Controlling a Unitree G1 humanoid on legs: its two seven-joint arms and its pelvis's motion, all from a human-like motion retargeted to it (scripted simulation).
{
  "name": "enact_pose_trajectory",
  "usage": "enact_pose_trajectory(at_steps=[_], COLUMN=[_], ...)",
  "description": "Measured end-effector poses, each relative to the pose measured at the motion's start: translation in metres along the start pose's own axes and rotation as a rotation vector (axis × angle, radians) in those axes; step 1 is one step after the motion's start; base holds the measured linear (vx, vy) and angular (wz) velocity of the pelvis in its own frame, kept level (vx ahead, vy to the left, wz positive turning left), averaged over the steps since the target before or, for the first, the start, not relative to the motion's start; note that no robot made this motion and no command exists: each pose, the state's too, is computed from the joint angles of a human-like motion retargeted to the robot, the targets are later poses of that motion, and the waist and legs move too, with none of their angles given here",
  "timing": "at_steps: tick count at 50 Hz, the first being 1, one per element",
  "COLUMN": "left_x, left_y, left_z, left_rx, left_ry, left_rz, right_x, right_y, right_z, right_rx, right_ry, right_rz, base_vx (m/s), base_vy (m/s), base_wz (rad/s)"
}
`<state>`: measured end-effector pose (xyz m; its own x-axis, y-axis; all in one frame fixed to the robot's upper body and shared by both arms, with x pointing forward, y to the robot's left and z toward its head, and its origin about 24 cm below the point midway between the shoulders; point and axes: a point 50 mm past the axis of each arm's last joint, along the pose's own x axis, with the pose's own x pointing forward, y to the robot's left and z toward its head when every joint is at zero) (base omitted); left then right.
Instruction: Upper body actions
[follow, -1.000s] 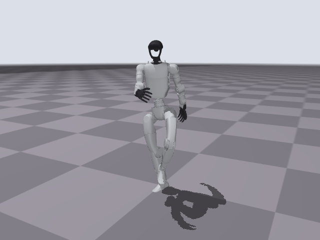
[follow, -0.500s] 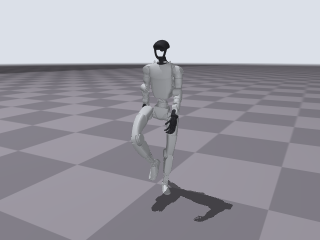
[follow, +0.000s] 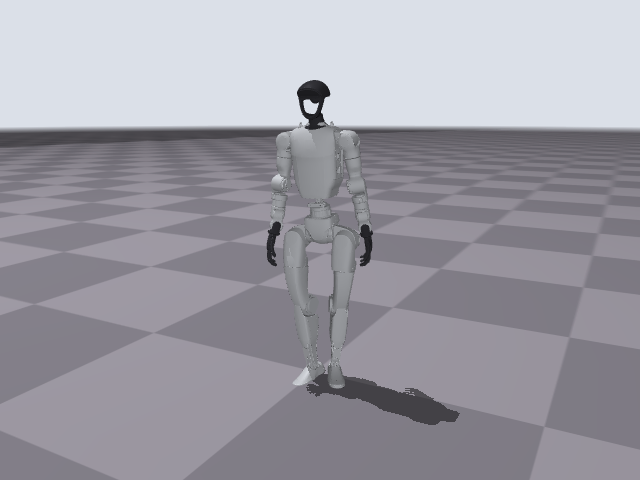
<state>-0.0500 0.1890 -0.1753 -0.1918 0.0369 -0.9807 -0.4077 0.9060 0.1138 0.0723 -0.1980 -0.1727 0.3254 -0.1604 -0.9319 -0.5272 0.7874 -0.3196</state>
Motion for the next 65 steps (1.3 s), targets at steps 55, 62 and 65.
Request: enact_pose_trajectory(at_steps=[55, 62, 65], left_x=[-0.003, -0.003, -0.003], left_y=[0.000, 0.007, 0.002], left_z=[0.033, 0.029, 0.029], left_rx=[0.176, 0.157, 0.149], left_ry=[-0.090, -0.042, -0.025], left_rz=[0.031, 0.094, 0.056], right_x=[-0.011, -0.017, -0.018], right_y=[0.016, 0.031, 0.036], right_z=[-0.046, -0.058, -0.060], right_rx=[0.117, 0.117, 0.118], right_ry=[0.148, 0.185, 0.207], right_rz=[0.126, 0.179, 0.219], base_vx=[0.00, 0.09, 0.00], base_vy=[0.01, -0.08, -0.06], base_wz=[0.00, 0.19, -0.35])
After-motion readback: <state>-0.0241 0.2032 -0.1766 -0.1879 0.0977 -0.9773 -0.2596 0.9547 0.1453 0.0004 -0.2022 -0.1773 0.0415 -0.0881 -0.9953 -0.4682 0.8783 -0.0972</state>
